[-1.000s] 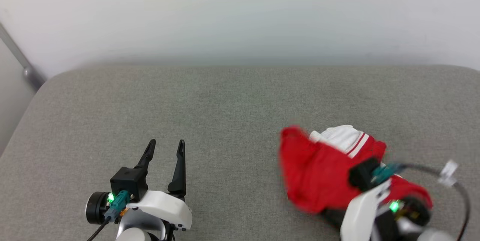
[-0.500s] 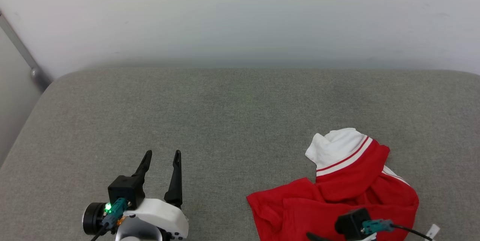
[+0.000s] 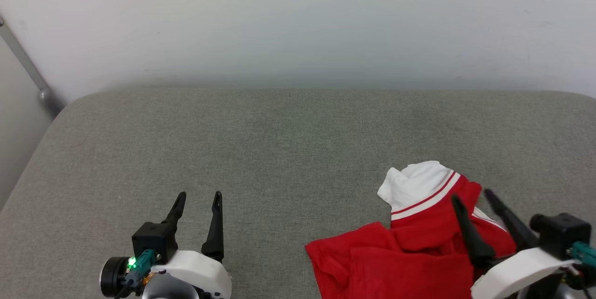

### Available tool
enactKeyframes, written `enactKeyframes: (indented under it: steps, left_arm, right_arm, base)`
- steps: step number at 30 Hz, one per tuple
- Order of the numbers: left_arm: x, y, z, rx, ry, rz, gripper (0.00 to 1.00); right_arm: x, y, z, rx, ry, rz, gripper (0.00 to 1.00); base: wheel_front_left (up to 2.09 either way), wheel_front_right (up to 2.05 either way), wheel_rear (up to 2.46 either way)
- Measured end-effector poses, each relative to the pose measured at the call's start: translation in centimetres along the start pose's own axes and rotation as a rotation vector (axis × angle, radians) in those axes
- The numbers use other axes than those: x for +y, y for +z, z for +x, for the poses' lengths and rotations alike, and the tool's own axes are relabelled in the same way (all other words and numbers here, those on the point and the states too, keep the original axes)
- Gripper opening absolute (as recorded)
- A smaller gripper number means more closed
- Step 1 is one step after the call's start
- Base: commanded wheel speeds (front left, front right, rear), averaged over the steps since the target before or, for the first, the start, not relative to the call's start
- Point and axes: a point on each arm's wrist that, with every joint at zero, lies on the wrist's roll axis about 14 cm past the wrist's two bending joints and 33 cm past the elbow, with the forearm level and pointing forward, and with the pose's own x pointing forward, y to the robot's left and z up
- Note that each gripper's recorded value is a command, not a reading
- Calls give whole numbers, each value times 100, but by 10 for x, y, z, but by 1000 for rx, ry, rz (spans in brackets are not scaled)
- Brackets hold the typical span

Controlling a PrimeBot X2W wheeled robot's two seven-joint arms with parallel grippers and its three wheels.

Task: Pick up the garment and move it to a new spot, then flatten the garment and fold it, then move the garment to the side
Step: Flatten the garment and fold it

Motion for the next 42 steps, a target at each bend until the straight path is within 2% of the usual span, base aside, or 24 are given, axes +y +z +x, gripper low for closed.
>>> enactKeyframes:
  steps: [3,8,16,21,24,31,35,36,37,39,42]
  left_arm:
    - [-4,-2,1,9,-13,0,100]
    - [-22,-9,6,38,-76,11,100]
    - [-97,-21,27,171,-378,95,100]
    - [-139,-47,37,344,-568,185,100]
    - [-151,-78,37,497,-644,248,100]
    - [-153,-144,21,815,-763,378,100]
    - [-153,-162,10,954,-825,461,100]
    - [-153,-163,8,983,-838,480,81]
    - [-153,-164,7,1001,-851,493,43]
    - [-153,-165,6,1020,-867,501,0]
    - [-151,-163,6,1006,-871,491,0]
  right_arm:
    - [-30,9,-4,-36,-87,-33,100]
    - [-60,17,-15,-53,-180,-60,100]
    - [-79,22,-28,-39,-236,-97,100]
    - [-84,22,-24,-29,-251,-98,100]
    - [-88,21,-18,-28,-262,-91,100]
    - [-103,5,-14,18,-303,-70,100]
    - [-110,-2,-14,34,-327,-62,100]
    - [-111,-2,-14,35,-330,-61,100]
    - [-112,-3,-14,37,-332,-60,100]
    - [-112,-4,-13,38,-331,-58,100]
    - [-110,-2,-12,29,-327,-51,100]
  base:
    - [0,0,0]
    - [0,0,0]
    - [0,0,0]
    - [0,0,0]
    - [0,0,0]
    - [0,0,0]
    - [0,0,0]
    - [0,0,0]
    - [0,0,0]
    - [0,0,0]
    - [0,0,0]
